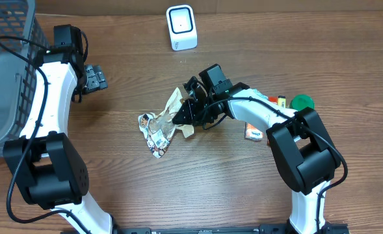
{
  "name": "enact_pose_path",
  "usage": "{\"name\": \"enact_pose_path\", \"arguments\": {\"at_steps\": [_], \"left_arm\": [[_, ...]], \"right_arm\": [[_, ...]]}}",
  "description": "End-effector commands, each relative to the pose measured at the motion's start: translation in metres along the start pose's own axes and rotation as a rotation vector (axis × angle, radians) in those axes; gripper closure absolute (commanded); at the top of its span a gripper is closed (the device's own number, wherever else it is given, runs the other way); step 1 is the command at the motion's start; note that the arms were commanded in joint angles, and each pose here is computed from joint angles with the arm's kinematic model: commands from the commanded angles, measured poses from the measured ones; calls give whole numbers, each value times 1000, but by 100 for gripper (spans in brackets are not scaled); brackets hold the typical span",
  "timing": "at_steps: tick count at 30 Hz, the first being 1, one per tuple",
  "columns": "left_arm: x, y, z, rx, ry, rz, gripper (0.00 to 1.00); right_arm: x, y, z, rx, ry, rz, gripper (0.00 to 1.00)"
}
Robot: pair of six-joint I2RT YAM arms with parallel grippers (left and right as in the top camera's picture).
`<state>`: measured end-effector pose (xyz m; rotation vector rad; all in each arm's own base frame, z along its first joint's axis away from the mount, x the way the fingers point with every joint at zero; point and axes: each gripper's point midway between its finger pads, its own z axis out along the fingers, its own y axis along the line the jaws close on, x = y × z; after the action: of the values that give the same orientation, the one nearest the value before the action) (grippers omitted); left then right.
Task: Scan the item barcode
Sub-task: 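Lift the pouch with the right gripper and carry it to the scanner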
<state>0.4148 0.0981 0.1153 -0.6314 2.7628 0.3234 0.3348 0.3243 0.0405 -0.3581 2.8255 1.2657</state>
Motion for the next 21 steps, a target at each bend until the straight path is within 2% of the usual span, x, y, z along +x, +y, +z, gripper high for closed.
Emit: {"name": "enact_pose_path", "arguments": {"at_steps": [1,5,9,16,21], "left_arm": [[-8,3,-4,-11,-24,-17,0],[-8,3,-4,-11,-24,-17,0],[-8,3,-4,-11,-24,-17,0],[-8,3,-4,-11,-24,-17,0],[-8,2,-4,-11,-24,-17,0]], "right_arm": [[2,-2,4,2,7,1,96],[0,0,2,-1,1,-12,96],[-8,14,-16,-10,-35,-100,96],[-18,62,-82,6,-169,-313,96],[-29,100,-145,117,-325,-418,97]]}}
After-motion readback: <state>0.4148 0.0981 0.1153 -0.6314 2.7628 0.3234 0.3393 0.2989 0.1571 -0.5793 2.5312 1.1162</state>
